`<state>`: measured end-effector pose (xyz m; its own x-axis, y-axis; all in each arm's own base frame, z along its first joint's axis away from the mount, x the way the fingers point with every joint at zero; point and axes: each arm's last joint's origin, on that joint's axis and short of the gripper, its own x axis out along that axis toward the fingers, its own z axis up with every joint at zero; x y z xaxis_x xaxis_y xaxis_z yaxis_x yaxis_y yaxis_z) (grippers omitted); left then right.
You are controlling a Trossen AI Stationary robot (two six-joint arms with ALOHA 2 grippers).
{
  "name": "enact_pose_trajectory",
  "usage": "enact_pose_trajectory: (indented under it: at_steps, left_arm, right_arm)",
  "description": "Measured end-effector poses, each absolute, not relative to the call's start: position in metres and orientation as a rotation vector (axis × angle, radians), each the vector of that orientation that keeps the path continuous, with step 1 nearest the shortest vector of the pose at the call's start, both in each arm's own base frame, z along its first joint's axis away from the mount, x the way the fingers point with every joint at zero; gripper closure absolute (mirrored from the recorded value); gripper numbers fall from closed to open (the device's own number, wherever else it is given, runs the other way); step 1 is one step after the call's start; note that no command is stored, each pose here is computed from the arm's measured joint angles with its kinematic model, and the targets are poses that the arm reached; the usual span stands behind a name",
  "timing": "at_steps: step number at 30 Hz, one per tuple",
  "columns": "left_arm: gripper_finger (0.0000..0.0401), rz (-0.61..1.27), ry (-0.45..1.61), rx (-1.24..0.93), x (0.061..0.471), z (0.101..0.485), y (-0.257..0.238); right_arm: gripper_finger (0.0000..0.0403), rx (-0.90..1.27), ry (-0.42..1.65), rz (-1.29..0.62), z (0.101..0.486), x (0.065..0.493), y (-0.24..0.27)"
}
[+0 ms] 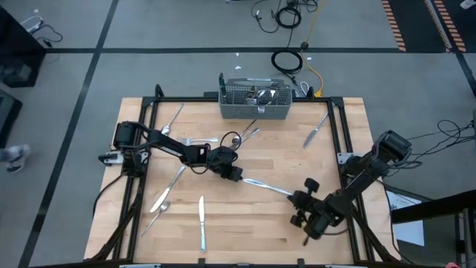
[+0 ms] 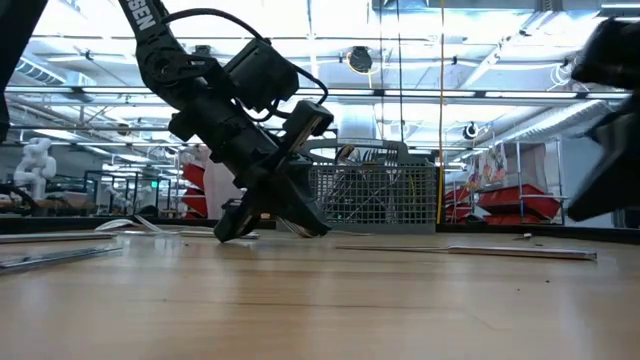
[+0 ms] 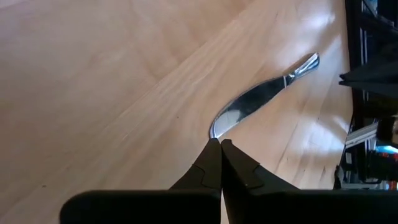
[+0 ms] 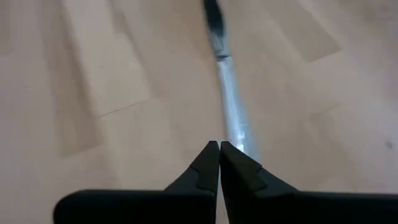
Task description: Sort silverware
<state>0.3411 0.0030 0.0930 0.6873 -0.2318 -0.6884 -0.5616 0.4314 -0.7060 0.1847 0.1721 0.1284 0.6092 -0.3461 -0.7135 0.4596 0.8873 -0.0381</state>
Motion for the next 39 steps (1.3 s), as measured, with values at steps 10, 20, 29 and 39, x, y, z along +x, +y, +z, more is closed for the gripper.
enact_pose_trajectory:
  at_steps: [10,20,29,39]
  left_arm:
    - [0.0401,0.235,0.83,-1.136,0.341,0.093,0.003]
    - [0.0394,0.237,0.829,-1.137,0.341,0.093,0.003]
    - [0.0392,0.239,0.828,-1.14,0.341,0.093,0.004]
    - [0.0391,0.242,0.826,-1.138,0.341,0.093,0.004]
  right_arm:
    - [0.0402,0.159,0.821,-0.578,0.127,0.168,0.167]
    - [0.0403,0.148,0.816,-0.565,0.12,0.165,0.163]
    - [0.0403,0.177,0.778,-0.548,0.112,0.165,0.159]
    - [0.0403,0.159,0.776,-0.544,0.112,0.168,0.158]
